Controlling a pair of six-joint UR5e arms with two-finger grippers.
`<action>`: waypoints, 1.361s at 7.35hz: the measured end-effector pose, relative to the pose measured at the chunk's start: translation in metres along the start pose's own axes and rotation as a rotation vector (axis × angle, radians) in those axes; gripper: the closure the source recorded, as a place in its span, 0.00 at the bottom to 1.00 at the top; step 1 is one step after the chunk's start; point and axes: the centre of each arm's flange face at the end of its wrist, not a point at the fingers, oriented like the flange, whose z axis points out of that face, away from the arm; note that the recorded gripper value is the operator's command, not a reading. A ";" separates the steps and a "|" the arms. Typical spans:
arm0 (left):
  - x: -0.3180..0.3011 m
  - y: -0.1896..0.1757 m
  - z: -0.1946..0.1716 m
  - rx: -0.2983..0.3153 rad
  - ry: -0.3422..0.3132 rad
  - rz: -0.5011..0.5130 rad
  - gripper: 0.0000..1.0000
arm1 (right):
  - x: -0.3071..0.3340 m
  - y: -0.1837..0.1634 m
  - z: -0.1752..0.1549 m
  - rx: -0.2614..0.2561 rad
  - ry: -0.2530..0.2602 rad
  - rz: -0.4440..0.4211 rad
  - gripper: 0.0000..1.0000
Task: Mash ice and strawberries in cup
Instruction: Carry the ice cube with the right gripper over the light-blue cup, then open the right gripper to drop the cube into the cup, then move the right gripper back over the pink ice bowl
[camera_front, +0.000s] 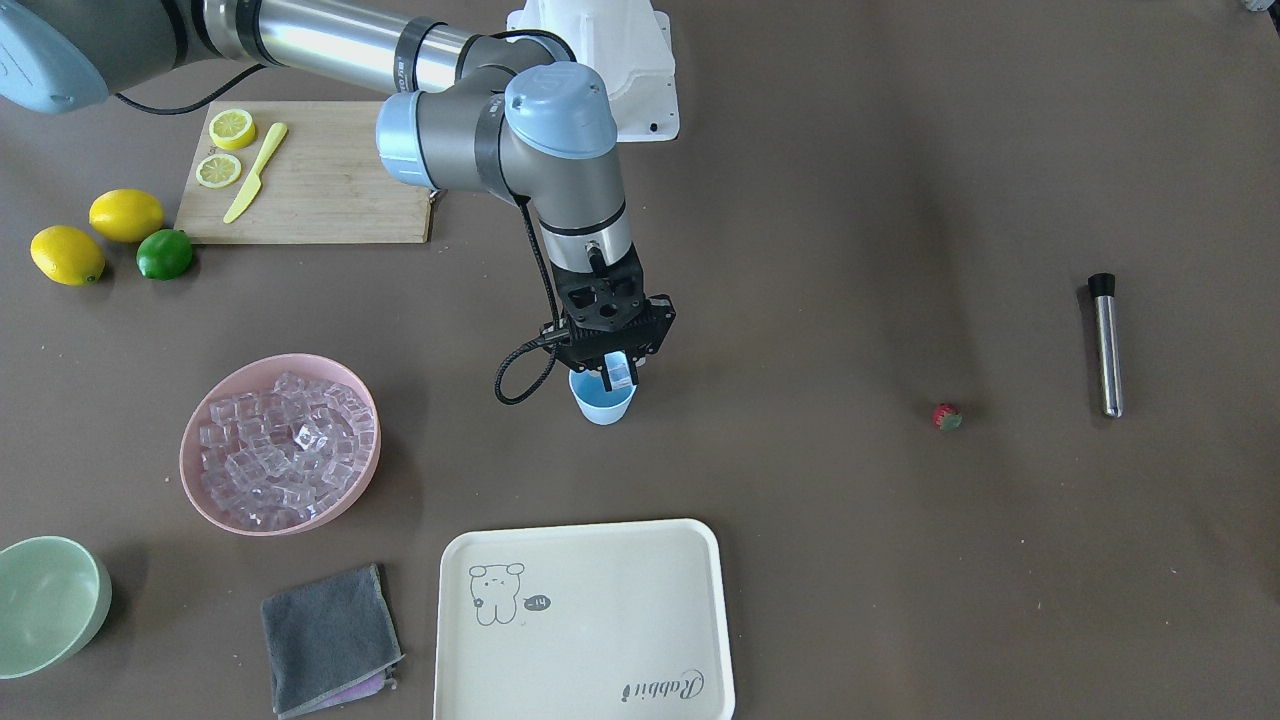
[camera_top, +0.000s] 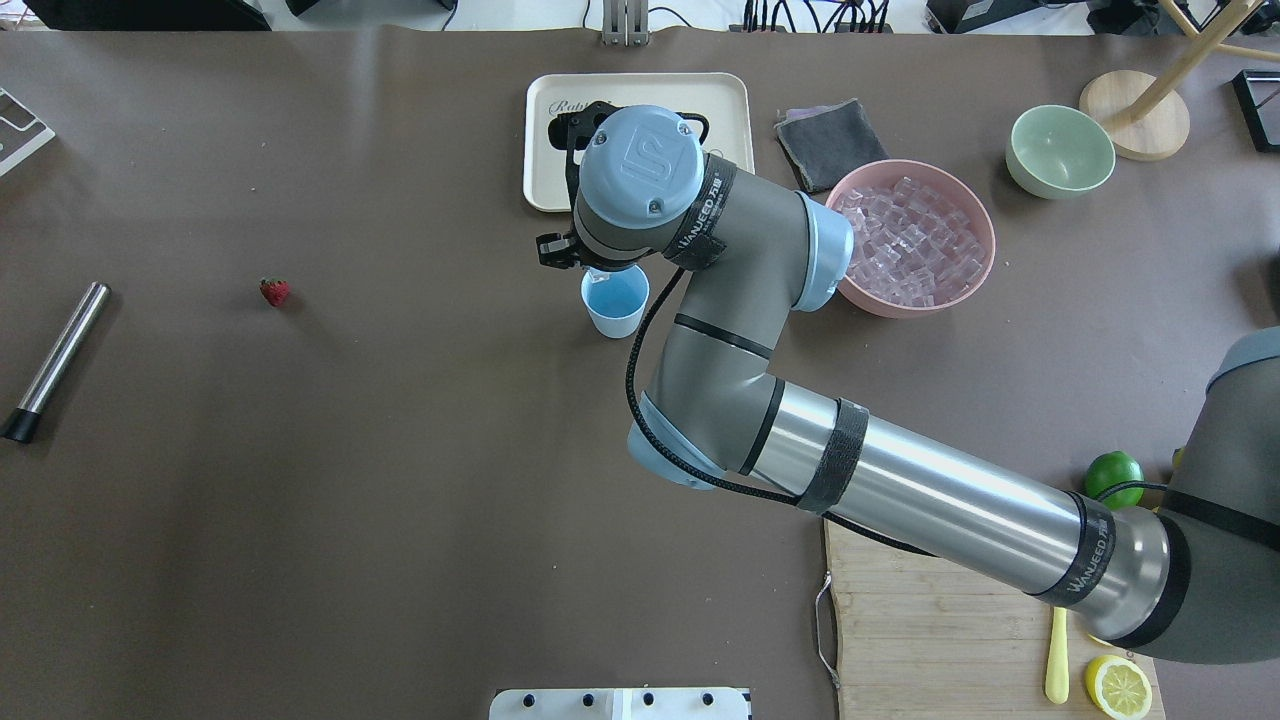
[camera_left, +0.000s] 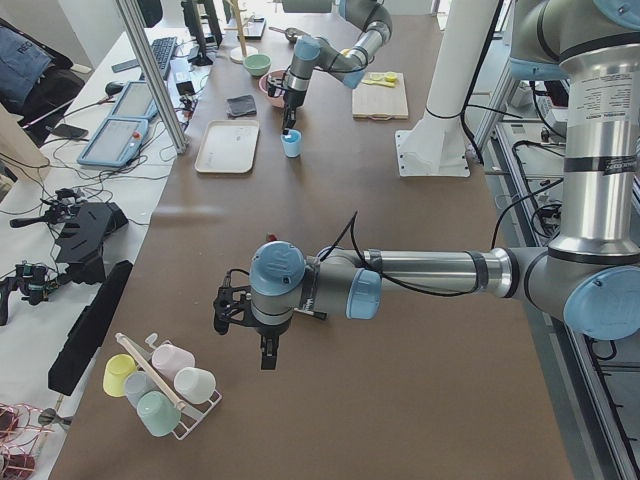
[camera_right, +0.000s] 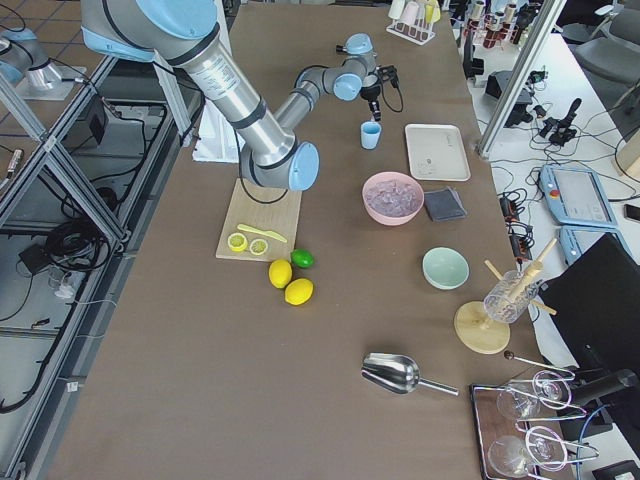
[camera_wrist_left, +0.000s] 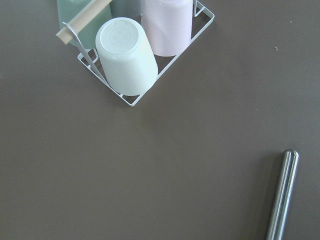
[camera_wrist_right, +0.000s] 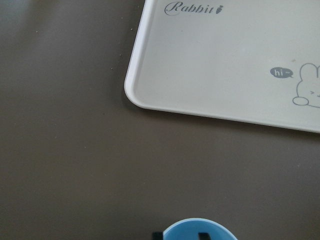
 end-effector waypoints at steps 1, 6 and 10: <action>0.000 0.000 0.000 0.000 0.000 0.000 0.02 | 0.008 -0.003 0.001 0.001 0.009 -0.001 0.00; -0.002 0.006 0.002 0.000 0.002 0.001 0.02 | 0.148 -0.018 -0.016 -0.037 0.086 -0.061 0.01; -0.006 0.014 0.004 0.013 0.003 0.013 0.02 | 0.275 0.000 -0.042 -0.072 0.120 -0.039 0.09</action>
